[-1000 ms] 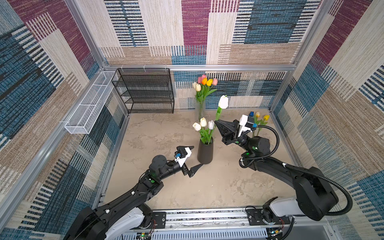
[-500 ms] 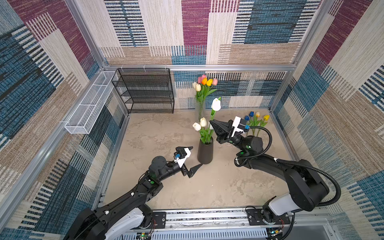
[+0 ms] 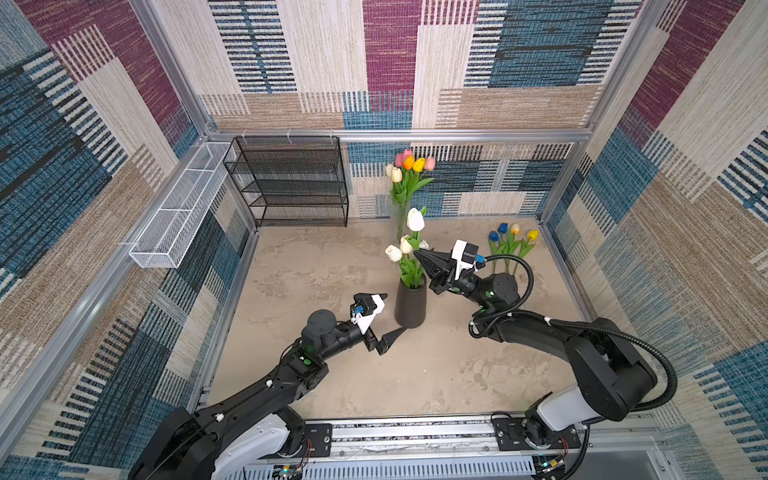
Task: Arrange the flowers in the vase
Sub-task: 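Carry the white tulip over the black vase and lower it in, then open the right gripper and withdraw toward the loose tulips, then lower the right gripper and grasp a blue tulip stem, then lift the blue tulip with the right gripper toward the black vase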
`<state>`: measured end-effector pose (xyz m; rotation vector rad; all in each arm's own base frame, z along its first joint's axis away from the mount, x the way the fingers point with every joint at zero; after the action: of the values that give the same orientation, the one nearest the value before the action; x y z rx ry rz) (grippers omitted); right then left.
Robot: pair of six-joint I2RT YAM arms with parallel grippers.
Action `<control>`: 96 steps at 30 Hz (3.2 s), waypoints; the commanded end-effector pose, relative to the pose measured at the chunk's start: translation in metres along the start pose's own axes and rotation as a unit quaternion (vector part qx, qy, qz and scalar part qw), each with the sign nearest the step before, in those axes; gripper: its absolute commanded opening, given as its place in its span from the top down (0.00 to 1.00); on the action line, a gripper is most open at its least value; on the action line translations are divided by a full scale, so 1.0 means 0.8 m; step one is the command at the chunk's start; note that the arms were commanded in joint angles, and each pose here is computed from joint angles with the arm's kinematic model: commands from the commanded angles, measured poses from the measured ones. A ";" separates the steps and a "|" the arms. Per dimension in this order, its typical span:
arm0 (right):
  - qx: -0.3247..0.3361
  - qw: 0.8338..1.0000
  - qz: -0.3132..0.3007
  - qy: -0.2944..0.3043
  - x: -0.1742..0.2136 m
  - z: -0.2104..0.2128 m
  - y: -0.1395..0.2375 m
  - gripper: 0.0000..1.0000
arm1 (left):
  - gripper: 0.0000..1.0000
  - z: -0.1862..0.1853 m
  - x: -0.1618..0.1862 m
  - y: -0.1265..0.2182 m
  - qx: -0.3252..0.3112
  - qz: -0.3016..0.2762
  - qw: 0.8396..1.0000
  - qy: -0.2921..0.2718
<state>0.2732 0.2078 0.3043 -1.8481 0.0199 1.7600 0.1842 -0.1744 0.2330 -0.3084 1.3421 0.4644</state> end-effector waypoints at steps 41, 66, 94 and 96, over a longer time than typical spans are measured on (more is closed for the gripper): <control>0.596 0.712 0.296 -0.225 0.011 -0.303 0.225 0.62 | 0.01 0.001 -0.017 0.001 0.005 -0.037 0.999 -0.027; 0.634 0.589 0.439 -0.241 0.155 -0.352 0.242 0.77 | 0.01 0.002 -0.002 -0.008 0.008 -0.025 0.999 -0.021; 0.147 0.985 0.030 -0.086 -0.101 -0.124 0.123 1.00 | 0.01 0.003 -0.014 0.011 -0.038 -0.060 0.997 -0.025; 0.111 0.992 0.004 -0.059 -0.114 -0.102 0.113 1.00 | 0.01 0.004 -0.015 0.011 -0.048 -0.066 0.996 -0.024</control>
<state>0.3256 0.0542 0.3109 -1.3286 0.4125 1.9219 0.1804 -0.1683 0.2375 -0.3942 1.2816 0.4441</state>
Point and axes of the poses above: each gripper's point midway between its finger pads, its own y axis back along the fingers, its own z axis along the line the jaws close on, x = y × z, the point moved 10 cm from there along y, back along the fingers, and after that the axes turned 7 degrees about -y, right-handed, at the moved point
